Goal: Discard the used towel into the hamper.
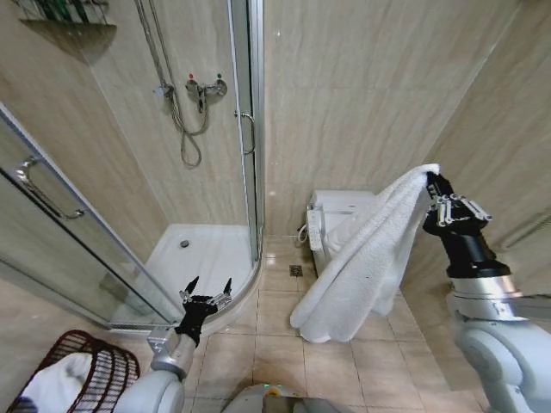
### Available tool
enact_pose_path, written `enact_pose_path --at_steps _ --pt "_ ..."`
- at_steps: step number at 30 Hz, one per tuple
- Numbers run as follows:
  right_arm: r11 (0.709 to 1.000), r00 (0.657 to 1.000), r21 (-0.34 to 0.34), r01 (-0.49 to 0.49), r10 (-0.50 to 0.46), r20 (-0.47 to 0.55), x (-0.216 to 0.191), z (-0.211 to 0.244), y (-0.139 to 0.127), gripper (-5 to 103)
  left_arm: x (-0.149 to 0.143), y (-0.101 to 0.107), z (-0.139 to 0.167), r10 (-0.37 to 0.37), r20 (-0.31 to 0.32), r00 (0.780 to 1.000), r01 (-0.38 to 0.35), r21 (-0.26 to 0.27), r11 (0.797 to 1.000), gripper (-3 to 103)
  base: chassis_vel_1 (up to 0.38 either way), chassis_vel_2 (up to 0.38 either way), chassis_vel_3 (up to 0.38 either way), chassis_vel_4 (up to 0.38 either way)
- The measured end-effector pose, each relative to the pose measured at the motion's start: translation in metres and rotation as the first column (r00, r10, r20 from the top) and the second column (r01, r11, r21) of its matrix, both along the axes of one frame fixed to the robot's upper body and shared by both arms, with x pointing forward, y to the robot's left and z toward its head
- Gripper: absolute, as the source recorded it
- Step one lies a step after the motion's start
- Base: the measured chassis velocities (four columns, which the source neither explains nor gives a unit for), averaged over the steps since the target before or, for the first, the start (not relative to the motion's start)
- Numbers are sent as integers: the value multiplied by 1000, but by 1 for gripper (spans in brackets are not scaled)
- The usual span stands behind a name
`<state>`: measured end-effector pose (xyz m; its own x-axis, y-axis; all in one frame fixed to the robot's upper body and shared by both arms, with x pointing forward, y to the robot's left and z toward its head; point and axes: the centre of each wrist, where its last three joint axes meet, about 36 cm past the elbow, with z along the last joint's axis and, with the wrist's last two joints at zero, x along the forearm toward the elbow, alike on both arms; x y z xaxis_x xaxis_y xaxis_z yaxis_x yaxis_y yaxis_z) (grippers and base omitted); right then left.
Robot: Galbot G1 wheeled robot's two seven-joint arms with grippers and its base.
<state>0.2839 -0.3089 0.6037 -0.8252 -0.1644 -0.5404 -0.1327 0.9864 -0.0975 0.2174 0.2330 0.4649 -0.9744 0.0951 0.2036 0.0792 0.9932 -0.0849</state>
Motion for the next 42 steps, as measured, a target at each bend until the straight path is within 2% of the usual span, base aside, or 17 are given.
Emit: enact_pose_path --at_steps 42 --pt "1000 1000 -5 -23 23 1 0 -1 2 0 0 0 0 0 0 1000 0 0 1000 100 0 0 0 0"
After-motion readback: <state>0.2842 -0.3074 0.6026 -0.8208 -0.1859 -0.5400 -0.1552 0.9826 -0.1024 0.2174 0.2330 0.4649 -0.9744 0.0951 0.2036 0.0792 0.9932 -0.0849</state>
